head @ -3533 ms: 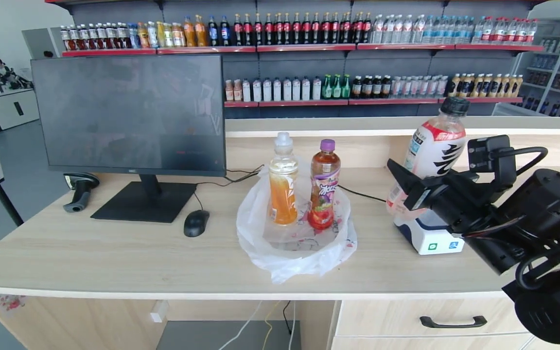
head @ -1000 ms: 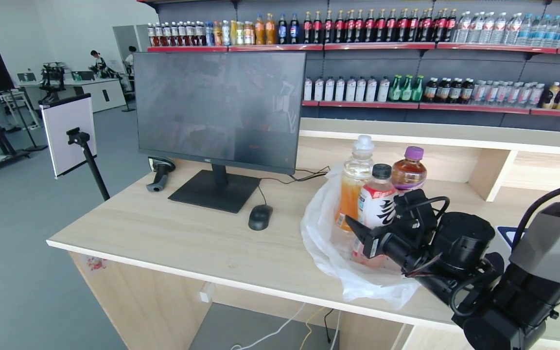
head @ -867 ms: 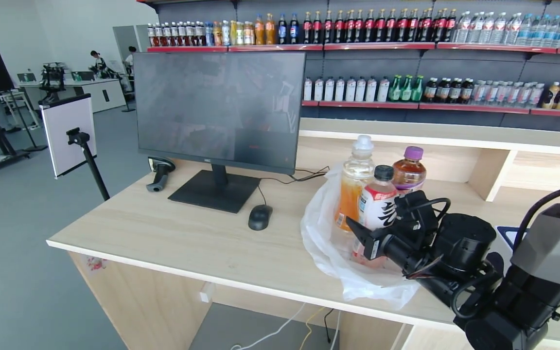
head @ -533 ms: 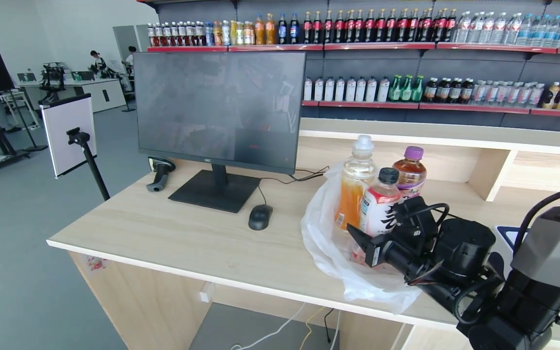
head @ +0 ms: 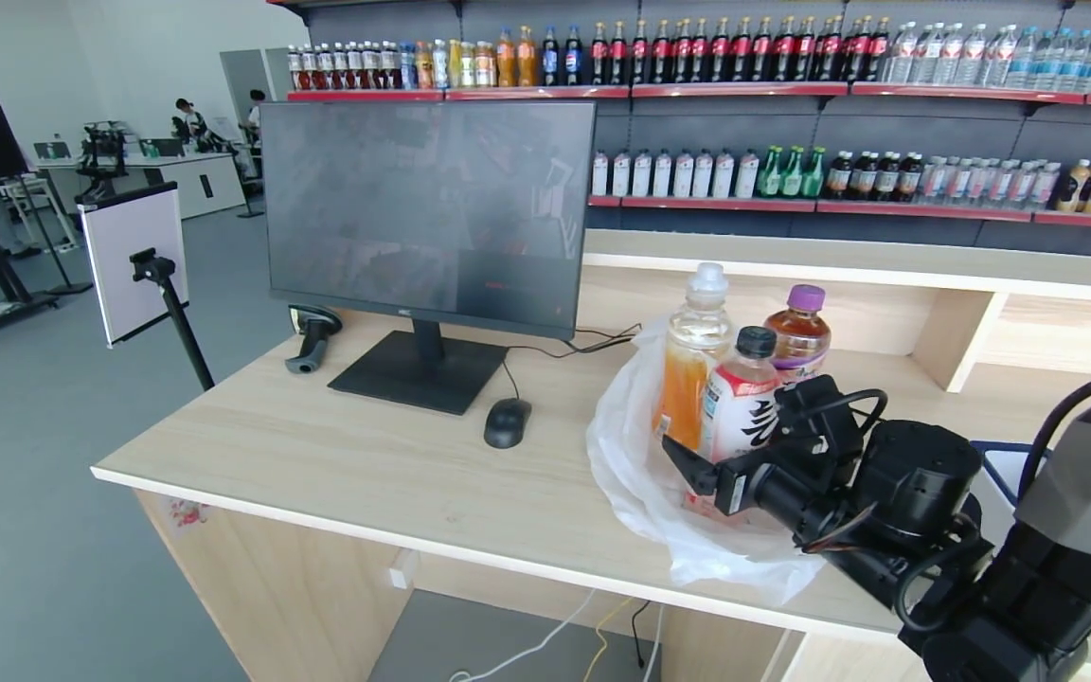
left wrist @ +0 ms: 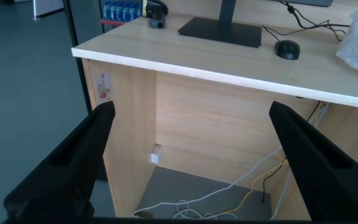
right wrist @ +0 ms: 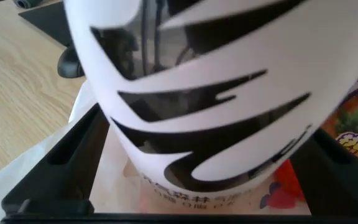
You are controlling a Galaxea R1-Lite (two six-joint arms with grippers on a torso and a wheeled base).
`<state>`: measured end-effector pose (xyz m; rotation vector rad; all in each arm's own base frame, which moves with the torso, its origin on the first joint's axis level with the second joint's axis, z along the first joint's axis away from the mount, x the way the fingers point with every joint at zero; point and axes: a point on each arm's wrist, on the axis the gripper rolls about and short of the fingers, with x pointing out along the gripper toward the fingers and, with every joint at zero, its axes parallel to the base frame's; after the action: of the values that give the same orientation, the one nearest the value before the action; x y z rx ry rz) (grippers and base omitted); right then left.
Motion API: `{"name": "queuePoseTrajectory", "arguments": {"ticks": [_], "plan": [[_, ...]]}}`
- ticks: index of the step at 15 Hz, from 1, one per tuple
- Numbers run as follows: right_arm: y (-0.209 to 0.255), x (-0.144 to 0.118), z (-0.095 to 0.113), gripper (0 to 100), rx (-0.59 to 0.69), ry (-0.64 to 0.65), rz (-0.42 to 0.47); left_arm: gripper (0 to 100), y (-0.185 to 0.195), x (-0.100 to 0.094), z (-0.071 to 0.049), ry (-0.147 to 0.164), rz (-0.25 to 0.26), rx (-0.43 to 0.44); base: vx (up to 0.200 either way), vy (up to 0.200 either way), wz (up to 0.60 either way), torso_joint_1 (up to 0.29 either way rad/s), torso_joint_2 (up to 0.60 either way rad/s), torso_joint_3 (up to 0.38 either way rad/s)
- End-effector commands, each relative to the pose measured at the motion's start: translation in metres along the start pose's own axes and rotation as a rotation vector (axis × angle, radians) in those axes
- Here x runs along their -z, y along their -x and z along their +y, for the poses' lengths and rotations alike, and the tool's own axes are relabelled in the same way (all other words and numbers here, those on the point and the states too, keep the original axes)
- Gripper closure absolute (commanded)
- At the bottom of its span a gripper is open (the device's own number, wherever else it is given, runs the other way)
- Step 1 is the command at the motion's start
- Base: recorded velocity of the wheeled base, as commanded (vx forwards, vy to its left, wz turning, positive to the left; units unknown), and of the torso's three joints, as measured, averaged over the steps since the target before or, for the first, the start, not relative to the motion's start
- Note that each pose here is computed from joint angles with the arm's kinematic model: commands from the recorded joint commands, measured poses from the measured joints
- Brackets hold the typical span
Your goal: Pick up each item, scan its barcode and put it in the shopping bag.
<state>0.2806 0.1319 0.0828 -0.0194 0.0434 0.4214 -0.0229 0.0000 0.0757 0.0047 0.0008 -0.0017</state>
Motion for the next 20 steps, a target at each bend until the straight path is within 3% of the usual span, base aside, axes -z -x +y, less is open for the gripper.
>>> {"name": "queuePoseTrajectory", "arguments": {"ticks": [1,4,8,12,13,15,16,17,18,20], "plan": [[0.011,-0.018,0.002,0,-0.008,-0.001,-0.054,0,0.0,0.0,0.0,0.0,0.001,0.0,0.0,0.0,0.0,0.0,0.0,0.0],[0.049,-0.046,0.003,0,-0.015,-0.002,-0.125,0,0.0,0.0,0.0,0.0,-0.001,0.0,0.0,0.0,0.0,0.0,0.0,0.0],[0.135,-0.047,-0.001,0,-0.012,0.003,-0.108,0,0.0,0.0,0.0,0.0,-0.001,0.0,0.0,0.0,0.0,0.0,0.0,0.0],[0.185,-0.08,-0.007,0,0.043,-0.002,-0.329,0,0.0,0.0,0.0,0.0,-0.001,0.0,0.0,0.0,0.0,0.0,0.0,0.0],[0.196,-0.08,-0.008,0,0.058,-0.004,-0.306,0,0.0,0.0,0.0,0.0,0.001,0.0,0.0,0.0,0.0,0.0,0.0,0.0],[0.252,-0.043,-0.007,0,0.061,0.031,-0.019,0,0.0,0.0,0.0,-0.001,-0.001,0.001,0.0,0.0,0.0,0.0,0.0,0.0],[0.281,-0.018,-0.006,0,0.012,0.12,0.096,0,0.0,0.0,0.0,0.0,-0.001,0.0,0.0,0.0,0.0,0.0,0.0,0.0],[0.301,0.003,-0.006,0,-0.032,0.185,0.144,0,0.0,0.0,0.0,0.0,-0.001,0.0,0.0,0.0,0.0,0.0,0.0,0.0],[0.317,0.012,-0.008,0,-0.034,0.196,0.118,0,0.0,0.0,0.0,0.0,-0.001,0.0,0.0,0.0,0.0,0.0,0.0,0.0],[0.322,0.013,-0.008,0,-0.022,0.117,0.1,0,0.0,0.0,0.0,0.0,-0.001,0.0,0.0,0.0,0.0,0.0,0.0,0.0]]}}
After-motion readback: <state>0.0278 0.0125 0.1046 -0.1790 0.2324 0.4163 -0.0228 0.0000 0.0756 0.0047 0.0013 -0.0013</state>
